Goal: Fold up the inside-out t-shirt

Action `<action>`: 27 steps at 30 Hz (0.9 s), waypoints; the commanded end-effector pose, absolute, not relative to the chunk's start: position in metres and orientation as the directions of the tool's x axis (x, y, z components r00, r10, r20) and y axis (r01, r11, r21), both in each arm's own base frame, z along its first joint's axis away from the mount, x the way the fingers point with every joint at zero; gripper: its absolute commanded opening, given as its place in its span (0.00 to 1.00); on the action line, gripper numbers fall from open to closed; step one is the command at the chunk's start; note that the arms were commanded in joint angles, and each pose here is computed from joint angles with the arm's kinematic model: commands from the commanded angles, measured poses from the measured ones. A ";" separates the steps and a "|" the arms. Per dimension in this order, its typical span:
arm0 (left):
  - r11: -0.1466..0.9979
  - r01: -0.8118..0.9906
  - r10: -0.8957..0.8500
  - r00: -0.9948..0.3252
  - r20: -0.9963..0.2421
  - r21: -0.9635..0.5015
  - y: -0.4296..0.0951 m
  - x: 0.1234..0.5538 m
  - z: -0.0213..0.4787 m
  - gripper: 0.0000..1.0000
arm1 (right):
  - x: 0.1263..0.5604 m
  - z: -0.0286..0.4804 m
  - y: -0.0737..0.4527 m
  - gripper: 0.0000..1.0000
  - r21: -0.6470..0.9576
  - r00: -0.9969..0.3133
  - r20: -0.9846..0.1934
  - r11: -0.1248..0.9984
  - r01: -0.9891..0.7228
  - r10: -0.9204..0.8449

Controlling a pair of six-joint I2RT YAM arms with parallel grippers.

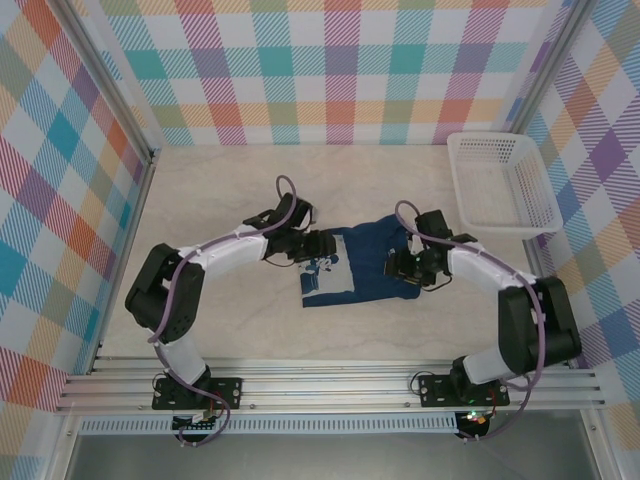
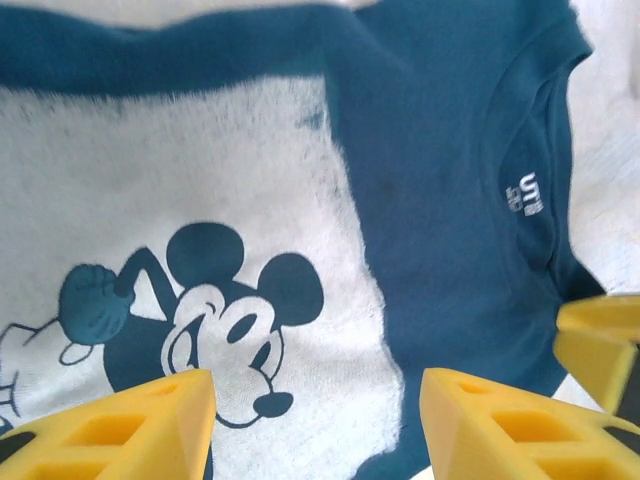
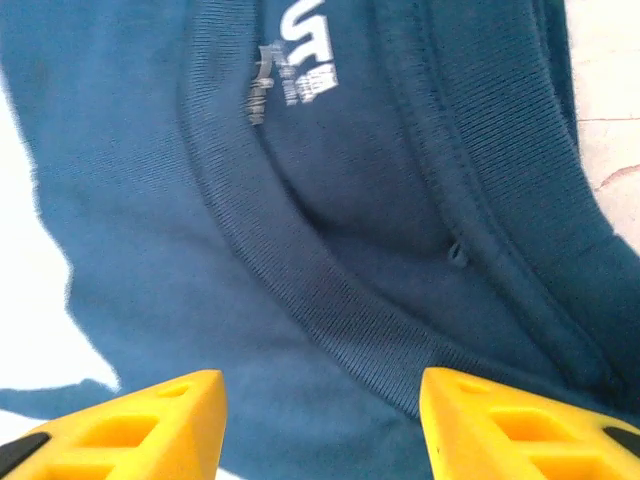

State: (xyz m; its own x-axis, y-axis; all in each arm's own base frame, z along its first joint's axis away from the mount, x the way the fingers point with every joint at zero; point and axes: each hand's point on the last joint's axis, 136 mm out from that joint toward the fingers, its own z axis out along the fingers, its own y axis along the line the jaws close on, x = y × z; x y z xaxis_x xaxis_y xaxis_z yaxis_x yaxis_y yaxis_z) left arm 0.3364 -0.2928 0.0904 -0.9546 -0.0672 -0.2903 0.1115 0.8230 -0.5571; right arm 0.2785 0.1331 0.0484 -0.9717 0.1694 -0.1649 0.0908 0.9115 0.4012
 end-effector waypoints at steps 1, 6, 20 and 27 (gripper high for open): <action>0.825 0.153 0.033 -0.974 -0.225 -0.543 -0.299 0.322 0.062 0.56 | 0.296 0.045 0.135 0.53 0.388 -0.969 -0.160 0.915 0.112 0.186; 0.838 0.187 0.122 -0.980 -0.157 -0.514 -0.302 0.303 0.035 0.56 | 0.312 0.030 0.132 0.52 0.330 -0.975 -0.143 0.937 0.115 0.170; 0.792 0.367 0.231 -0.920 -0.317 -0.489 -0.333 0.192 0.058 0.57 | 0.398 0.054 0.242 0.54 0.529 -0.971 -0.210 0.821 -0.213 -0.117; 0.855 0.305 0.059 -0.860 -0.506 -0.419 -0.284 0.257 0.113 0.67 | 0.393 0.114 0.210 0.63 0.468 -0.933 -0.351 0.848 -0.248 -0.079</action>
